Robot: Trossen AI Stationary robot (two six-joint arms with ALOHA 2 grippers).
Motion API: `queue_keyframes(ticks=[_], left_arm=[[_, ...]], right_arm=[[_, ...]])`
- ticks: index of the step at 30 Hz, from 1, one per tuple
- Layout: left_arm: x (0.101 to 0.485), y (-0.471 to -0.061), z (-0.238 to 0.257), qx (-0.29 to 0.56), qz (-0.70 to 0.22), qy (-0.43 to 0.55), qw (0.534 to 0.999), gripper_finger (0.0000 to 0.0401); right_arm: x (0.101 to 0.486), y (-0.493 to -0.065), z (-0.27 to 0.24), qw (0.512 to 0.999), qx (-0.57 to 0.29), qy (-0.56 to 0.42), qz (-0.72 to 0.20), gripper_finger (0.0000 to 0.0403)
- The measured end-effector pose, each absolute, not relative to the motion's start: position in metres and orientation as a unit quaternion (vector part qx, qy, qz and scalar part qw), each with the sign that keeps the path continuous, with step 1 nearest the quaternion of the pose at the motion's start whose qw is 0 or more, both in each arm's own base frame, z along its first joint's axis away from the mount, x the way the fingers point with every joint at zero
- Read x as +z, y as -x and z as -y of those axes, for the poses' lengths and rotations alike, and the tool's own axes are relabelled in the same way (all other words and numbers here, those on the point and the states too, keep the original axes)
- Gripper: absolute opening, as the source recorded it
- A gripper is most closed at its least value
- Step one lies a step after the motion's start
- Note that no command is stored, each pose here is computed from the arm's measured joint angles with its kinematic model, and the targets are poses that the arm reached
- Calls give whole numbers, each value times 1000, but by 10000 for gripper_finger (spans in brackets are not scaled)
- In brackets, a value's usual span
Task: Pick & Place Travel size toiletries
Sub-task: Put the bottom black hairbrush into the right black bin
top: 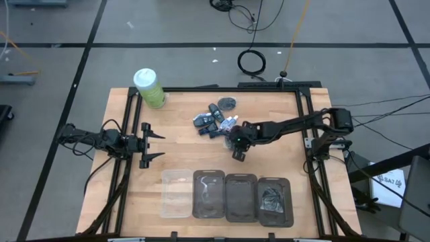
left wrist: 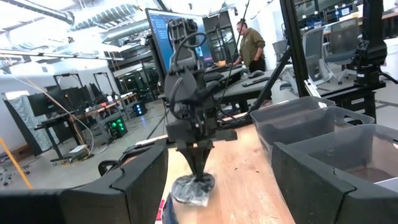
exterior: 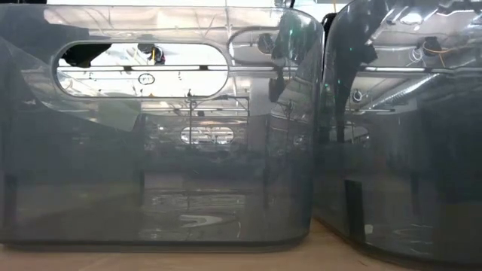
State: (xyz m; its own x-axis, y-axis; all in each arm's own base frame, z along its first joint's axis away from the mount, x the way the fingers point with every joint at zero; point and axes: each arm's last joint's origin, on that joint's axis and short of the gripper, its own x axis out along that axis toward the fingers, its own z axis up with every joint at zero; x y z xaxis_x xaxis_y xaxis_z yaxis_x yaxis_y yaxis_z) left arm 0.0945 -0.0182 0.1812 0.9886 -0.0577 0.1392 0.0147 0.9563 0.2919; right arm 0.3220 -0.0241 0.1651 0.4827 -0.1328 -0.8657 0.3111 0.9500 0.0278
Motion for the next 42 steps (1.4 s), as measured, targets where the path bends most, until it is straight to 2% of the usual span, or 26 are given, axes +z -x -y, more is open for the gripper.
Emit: queue_keyframes(ticks=[9,20,34,42], left_arm=[[181,-94,18,-18,73,-147,986,283],[181,-95,18,-19,73,-147,986,283],[181,-94,18,-19,73,-147,986,283],[181,-94,18,-19,73,-147,986,283]], right_arm=[[194,-304,23,874,-125,-89,-462,0],[205,-254,19,886,-139,-125,-425,0],[202,-180,15,908,-142,-152,-365,0],[193,-159,13,917,-136,-175,-333,0]])
